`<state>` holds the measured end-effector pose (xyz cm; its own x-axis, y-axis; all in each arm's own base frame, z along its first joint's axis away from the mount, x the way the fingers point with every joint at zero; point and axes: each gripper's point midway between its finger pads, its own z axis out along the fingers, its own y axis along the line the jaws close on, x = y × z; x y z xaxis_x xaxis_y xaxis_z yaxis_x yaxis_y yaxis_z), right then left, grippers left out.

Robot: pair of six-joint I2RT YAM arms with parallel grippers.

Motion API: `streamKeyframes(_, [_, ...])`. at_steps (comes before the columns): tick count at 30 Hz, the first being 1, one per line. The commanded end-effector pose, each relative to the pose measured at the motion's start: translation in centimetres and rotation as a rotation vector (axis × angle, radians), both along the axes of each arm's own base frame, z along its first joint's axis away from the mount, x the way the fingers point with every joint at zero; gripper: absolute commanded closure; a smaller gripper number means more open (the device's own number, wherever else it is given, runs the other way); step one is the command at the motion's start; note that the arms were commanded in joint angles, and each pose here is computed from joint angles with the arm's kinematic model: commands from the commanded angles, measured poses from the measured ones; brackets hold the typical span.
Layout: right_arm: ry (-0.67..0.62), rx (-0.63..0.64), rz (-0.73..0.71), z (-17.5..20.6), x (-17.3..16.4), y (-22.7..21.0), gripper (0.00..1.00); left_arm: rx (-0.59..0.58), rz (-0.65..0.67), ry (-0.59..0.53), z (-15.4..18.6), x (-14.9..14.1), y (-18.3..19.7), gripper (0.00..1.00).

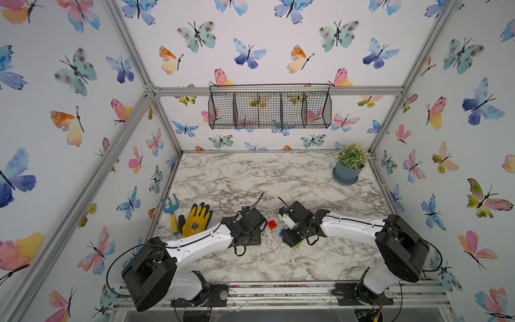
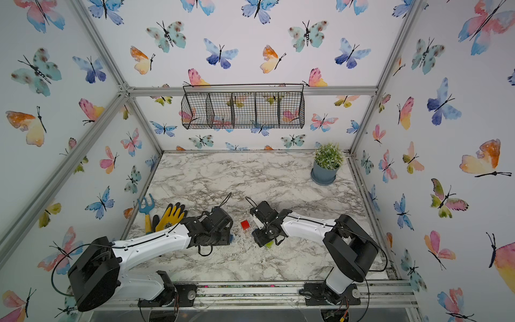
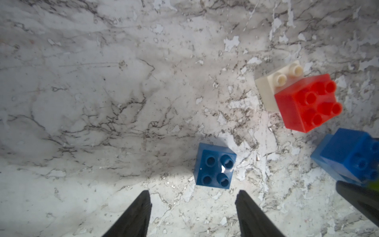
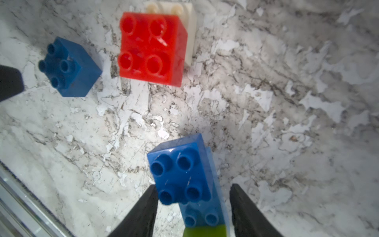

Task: Assemble the letter y with lego
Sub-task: Pick up the lego brick from the center of the board.

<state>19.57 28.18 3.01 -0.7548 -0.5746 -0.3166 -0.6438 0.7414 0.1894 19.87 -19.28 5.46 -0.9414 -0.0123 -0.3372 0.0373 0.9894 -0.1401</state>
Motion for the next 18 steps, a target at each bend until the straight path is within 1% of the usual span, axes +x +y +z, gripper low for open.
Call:
streamKeyframes(1, [-0.005, -0.077, 0.001, -0.77, -0.26, -0.65, 0.42, 0.025, 0.025, -0.010, 0.20, -0.05, 1.12, 0.34])
streamKeyframes(4, [-0.013, -0.095, 0.007, -0.94, -0.39, -0.61, 0.42, 0.025, 0.027, -0.013, 0.30, -0.08, 1.24, 0.34])
streamKeyframes(7, [-0.017, -0.100, 0.005, -0.88, -0.43, -0.64, 0.45, 0.023, 0.032, -0.018, 0.42, -0.06, 1.34, 0.34])
streamKeyframes(11, [-0.025, -0.104, 0.003, -0.78, -0.44, -0.82, 0.53, 0.026, 0.038, -0.019, 0.37, -0.09, 1.59, 0.34])
streamKeyframes(18, [-0.035, -0.126, 0.008, -0.76, -0.51, -1.02, 0.60, 0.032, 0.047, -0.016, 0.13, -0.24, 2.06, 0.34])
